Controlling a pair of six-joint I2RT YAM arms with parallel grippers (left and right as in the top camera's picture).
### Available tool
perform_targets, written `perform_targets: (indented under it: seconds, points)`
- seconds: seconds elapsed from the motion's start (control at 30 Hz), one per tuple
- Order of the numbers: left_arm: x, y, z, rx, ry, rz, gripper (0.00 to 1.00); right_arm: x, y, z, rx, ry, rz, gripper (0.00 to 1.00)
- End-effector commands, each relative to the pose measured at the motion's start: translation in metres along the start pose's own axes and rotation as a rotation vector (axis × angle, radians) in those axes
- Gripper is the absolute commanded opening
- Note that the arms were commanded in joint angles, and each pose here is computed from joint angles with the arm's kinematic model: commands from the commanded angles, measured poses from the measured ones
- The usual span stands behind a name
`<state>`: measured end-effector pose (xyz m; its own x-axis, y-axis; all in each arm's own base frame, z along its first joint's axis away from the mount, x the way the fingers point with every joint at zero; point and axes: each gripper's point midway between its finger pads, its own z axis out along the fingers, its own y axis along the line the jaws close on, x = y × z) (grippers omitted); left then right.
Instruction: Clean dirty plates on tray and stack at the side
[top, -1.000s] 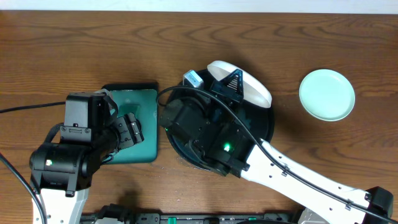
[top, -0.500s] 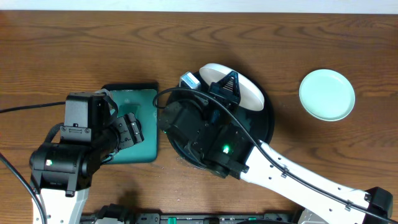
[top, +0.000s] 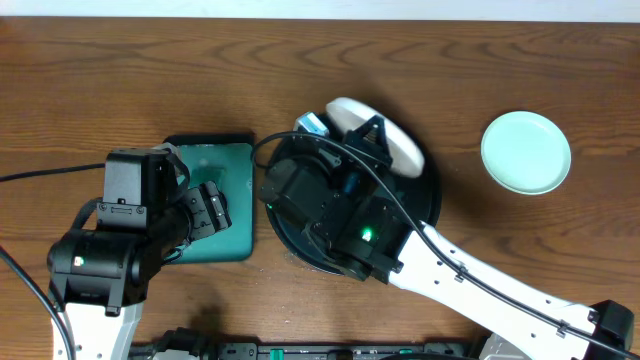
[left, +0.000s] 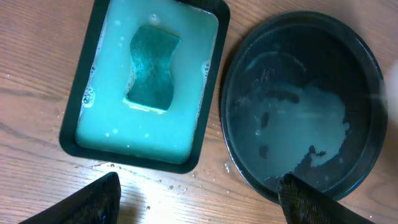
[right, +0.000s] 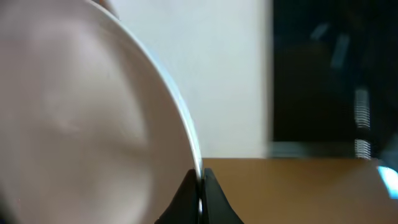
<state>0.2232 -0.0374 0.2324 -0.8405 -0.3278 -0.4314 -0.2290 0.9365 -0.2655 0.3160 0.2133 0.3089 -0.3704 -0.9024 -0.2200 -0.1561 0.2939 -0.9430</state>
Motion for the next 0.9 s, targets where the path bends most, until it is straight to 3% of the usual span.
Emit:
perform_targets:
  seconds: [0.0,0.17,0.43,0.63,0.87]
  points:
    - [-0.001,-0.002,-0.001,0.005,-0.003,-0.005,0.82,0.009,0.011,0.009,-0.156,0.006,0.268,0.01]
    - [-0.001,-0.002,-0.001,0.005,-0.003,-0.005,0.82,0.025,0.060,0.025,-0.520,0.099,0.450,0.01]
    - [-0.001,-0.002,-0.001,0.005,-0.003,-0.005,0.82,0.059,0.078,0.065,-0.913,0.377,1.030,0.01]
    - [-0.001,-0.002,-0.001,0.005,-0.003,-0.005,0.82,0.110,0.053,0.111,-0.885,0.525,1.337,0.01]
    - [-0.001,-0.002,-0.001,0.005,-0.003,-0.005,0.82,0.204,0.023,0.159,-0.700,0.680,1.578,0.02]
